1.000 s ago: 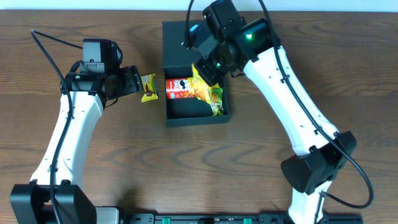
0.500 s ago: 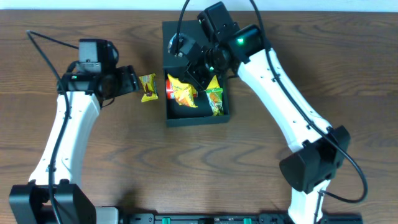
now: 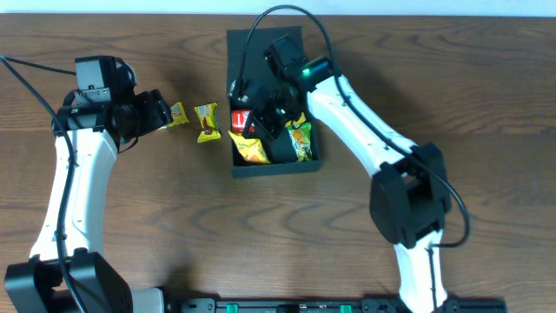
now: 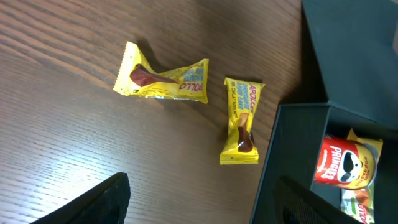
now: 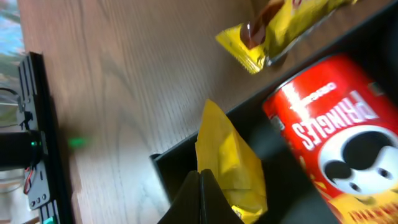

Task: Pack container
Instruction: 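Push and rearrange the packets inside the box with the right gripper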

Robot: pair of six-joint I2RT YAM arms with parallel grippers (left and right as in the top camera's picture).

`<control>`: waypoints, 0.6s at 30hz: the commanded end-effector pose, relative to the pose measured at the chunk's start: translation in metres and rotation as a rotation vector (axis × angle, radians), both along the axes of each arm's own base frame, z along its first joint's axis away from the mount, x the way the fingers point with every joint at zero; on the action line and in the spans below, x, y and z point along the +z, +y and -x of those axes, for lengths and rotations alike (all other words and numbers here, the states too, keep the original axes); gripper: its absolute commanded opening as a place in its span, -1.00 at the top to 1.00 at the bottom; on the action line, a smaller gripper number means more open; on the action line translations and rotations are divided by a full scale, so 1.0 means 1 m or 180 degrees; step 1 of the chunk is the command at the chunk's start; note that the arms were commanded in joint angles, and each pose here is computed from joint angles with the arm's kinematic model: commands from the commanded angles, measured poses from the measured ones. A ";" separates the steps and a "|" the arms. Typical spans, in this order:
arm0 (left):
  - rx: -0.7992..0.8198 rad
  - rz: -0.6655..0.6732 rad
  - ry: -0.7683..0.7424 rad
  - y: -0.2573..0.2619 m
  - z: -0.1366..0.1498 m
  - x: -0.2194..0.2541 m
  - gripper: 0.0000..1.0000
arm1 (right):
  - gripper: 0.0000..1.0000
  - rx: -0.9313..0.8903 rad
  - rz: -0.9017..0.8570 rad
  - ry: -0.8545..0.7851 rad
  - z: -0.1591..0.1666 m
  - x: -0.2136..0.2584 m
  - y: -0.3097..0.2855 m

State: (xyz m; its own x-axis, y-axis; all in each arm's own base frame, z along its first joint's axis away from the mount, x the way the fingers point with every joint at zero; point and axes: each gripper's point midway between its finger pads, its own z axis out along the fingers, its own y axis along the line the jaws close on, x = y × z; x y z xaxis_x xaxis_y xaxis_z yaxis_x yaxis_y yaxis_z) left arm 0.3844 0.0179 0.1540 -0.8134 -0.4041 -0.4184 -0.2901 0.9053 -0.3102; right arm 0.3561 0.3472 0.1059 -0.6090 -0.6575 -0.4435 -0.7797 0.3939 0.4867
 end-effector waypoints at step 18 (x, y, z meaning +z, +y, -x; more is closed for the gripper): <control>-0.0101 -0.0032 0.0039 0.000 0.003 -0.001 -0.50 | 0.98 -0.0423 0.0321 0.0051 -0.012 0.002 0.002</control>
State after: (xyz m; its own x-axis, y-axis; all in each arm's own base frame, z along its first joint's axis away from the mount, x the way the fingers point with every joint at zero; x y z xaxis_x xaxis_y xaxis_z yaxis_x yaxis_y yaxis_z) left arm 0.3808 0.0169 0.1520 -0.8233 -0.3973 -0.4055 -0.2872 0.9076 -0.3062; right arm 0.3578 0.3451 0.0632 -0.7200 -0.6331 -0.2842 -0.6762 0.5481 0.4923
